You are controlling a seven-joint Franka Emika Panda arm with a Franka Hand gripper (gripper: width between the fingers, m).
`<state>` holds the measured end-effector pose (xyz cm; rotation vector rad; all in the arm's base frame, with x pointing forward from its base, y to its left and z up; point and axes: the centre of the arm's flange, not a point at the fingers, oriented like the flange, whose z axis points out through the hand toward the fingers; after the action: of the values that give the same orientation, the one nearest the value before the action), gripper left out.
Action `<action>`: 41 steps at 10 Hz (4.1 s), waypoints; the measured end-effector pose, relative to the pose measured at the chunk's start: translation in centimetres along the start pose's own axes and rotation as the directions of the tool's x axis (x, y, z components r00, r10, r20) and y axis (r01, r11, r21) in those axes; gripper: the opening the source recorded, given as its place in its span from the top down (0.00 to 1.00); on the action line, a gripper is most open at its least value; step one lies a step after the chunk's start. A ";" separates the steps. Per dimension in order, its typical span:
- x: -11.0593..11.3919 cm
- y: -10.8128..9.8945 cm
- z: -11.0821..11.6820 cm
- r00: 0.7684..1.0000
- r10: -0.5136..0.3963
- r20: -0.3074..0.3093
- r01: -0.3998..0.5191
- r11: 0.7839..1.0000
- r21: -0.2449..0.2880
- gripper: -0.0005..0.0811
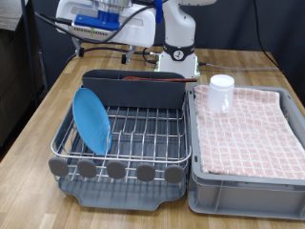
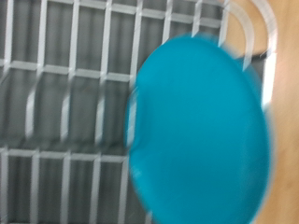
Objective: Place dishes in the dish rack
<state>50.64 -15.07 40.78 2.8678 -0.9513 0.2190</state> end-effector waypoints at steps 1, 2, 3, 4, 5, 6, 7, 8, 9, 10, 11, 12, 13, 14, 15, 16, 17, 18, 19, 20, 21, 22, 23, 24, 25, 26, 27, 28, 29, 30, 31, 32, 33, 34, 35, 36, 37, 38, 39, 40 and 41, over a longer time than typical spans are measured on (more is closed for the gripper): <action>-1.2 -1.2 0.2 0.997 0.018 0.069 -0.018 1.000 0.002 0.01; -2.3 -2.7 0.3 0.993 0.035 0.116 -0.037 0.999 0.010 0.01; -3.4 -4.2 0.2 0.988 0.048 0.144 -0.052 0.998 0.028 0.01; -4.4 -5.6 0.1 0.985 0.057 0.164 -0.065 0.997 0.047 0.01; -5.6 -7.0 -0.1 0.981 0.066 0.182 -0.078 0.995 0.061 0.01; -6.8 -8.4 -0.3 0.978 0.072 0.198 -0.087 0.994 0.067 0.01; -8.0 -9.7 -0.5 0.976 0.067 0.209 -0.083 0.994 0.067 0.01; -9.1 -11.0 -0.8 0.975 0.061 0.214 -0.077 0.995 0.068 0.01; -10.4 -12.1 -1.2 0.976 0.054 0.211 -0.071 0.995 0.074 0.01; -11.6 -13.0 -1.7 0.979 0.039 0.201 -0.056 0.995 0.084 0.01; -12.4 -13.0 -2.0 0.982 0.039 0.187 -0.058 0.994 0.096 0.01; -12.4 -12.9 -1.9 0.981 0.040 0.192 -0.058 0.994 0.091 0.01; -12.6 -13.0 -1.7 0.978 0.026 0.208 -0.043 0.996 0.078 0.01; -13.1 -13.5 -1.7 0.975 0.004 0.223 -0.019 0.998 0.067 0.01; -13.9 -14.2 -1.8 0.972 -0.019 0.236 0.006 0.998 0.056 0.01; -14.8 -15.2 -2.0 0.969 -0.042 0.243 0.031 0.998 0.051 0.01; -15.9 -16.2 -2.3 0.967 -0.057 0.247 0.046 0.998 0.049 0.01; -17.0 -17.3 -2.5 0.966 -0.064 0.251 0.052 0.997 0.053 0.01; -18.0 -18.2 -2.7 0.965 -0.065 0.256 0.053 0.997 0.057 0.01; -18.9 -19.0 -3.0 0.964 -0.065 0.259 0.052 0.997 0.059 0.01; -19.7 -19.6 -3.1 0.964 -0.069 0.258 0.056 0.997 0.057 0.01; -20.5 -20.2 -3.2 0.963 -0.077 0.257 0.065 0.996 0.055 0.01; -21.1 -20.5 -3.2 0.963 -0.082 0.256 0.072 0.996 0.048 0.01; -21.5 -20.6 -3.1 0.963 -0.091 0.254 0.083 0.996 0.041 0.01; -21.7 -20.7 -2.8 0.964 -0.106 0.245 0.102 0.994 0.027 0.01; -21.9 -20.7 -2.4 0.964 -0.127 0.235 0.129 0.992 0.009 0.01; -22.2 -20.6 -1.8 0.961 -0.159 0.228 0.166 0.986 -0.012 0.01; -22.5 -20.5 -1.1 0.955 -0.180 0.235 0.191 0.981 -0.026 0.01; -22.7 -20.4 -0.2 0.948 -0.197 0.250 0.212 0.977 -0.035 0.01; -23.0 -20.3 0.7 0.937 -0.221 0.271 0.240 0.970 -0.037 0.01; -23.1 -20.3 1.5 0.926 -0.244 0.288 0.265 0.964 -0.036 0.01; -23.0 -20.3 1.5 0.929 -0.236 0.285 0.257 0.966 -0.037 0.01; -23.0 -20.4 1.4 0.929 -0.236 0.285 0.257 0.966 -0.036 0.01; -23.0 -20.8 1.5 0.928 -0.239 0.286 0.259 0.965 -0.035 0.01; -23.0 -21.2 1.8 0.926 -0.239 0.291 0.260 0.965 -0.038 0.01; -23.1 -21.8 2.3 0.925 -0.235 0.299 0.259 0.965 -0.043 0.01; -23.2 -22.4 2.7 0.923 -0.230 0.309 0.258 0.965 -0.051 0.01; -23.3 -22.9 3.3 0.922 -0.220 0.319 0.253 0.965 -0.064 0.01; -23.4 -23.4 3.9 0.922 -0.210 0.326 0.248 0.966 -0.078 0.01; -23.6 -23.7 4.5 0.921 -0.199 0.335 0.243 0.965 -0.095 0.01; -23.7 -23.9 5.1 0.919 -0.189 0.346 0.240 0.964 -0.110 0.01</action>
<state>46.72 17.04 30.27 2.8859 -0.6489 -0.3552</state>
